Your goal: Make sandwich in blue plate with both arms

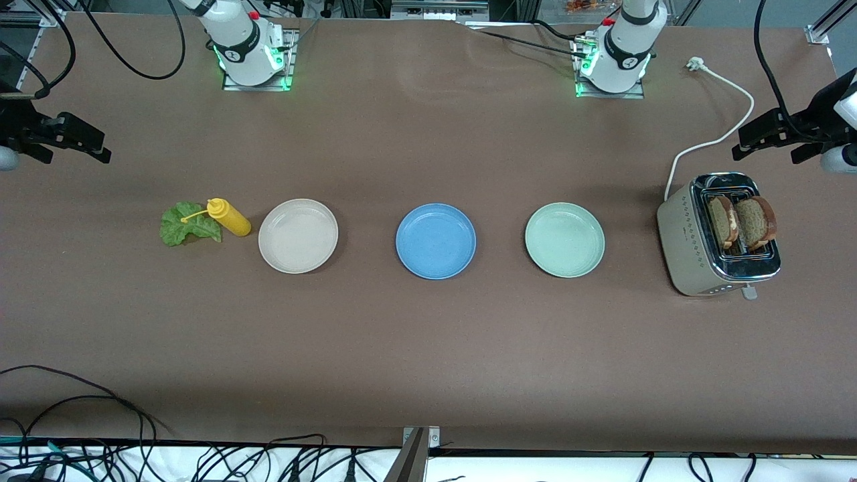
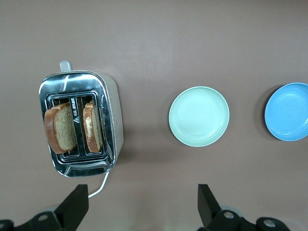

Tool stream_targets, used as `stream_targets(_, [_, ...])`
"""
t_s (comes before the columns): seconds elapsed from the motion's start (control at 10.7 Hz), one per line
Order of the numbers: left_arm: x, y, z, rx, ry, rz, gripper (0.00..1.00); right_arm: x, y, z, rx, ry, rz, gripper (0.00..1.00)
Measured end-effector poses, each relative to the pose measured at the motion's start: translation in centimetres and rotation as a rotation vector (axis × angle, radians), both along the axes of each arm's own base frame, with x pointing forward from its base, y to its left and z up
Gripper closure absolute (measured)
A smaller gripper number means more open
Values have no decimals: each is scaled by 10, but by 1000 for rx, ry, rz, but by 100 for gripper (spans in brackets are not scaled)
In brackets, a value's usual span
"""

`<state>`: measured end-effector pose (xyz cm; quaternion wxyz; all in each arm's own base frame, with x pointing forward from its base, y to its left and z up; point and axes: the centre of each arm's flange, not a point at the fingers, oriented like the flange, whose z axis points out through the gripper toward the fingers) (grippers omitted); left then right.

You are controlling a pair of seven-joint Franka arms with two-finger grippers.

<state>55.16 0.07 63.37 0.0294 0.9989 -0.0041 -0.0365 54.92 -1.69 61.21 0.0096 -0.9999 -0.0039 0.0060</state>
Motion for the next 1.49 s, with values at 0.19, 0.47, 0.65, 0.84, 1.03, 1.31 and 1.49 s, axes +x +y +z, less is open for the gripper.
stream_targets(0.19, [0, 0, -1, 0, 1, 1, 0, 0, -2, 0, 0, 0, -5, 0])
stream_targets(0.47, [2, 1, -3, 0, 5, 1, 0, 0, -6, 0, 0, 0, -11, 0])
stream_targets(0.65, [2, 1, -4, 0, 6, 1, 0, 0, -6, 0, 0, 0, -11, 0])
stream_targets(0.84, [2, 1, -3, 0, 6, 1, 0, 0, -6, 0, 0, 0, -11, 0])
stream_targets(1.03, [2, 1, -4, 0, 6, 1, 0, 0, -6, 0, 0, 0, -11, 0])
stream_targets(1.31, [3, 0, -4, 0, 7, 0, 0, 0, -6, 0, 0, 0, -11, 0])
stream_targets(1.49, [3, 0, -4, 0, 7, 0, 0, 0, -6, 0, 0, 0, -11, 0])
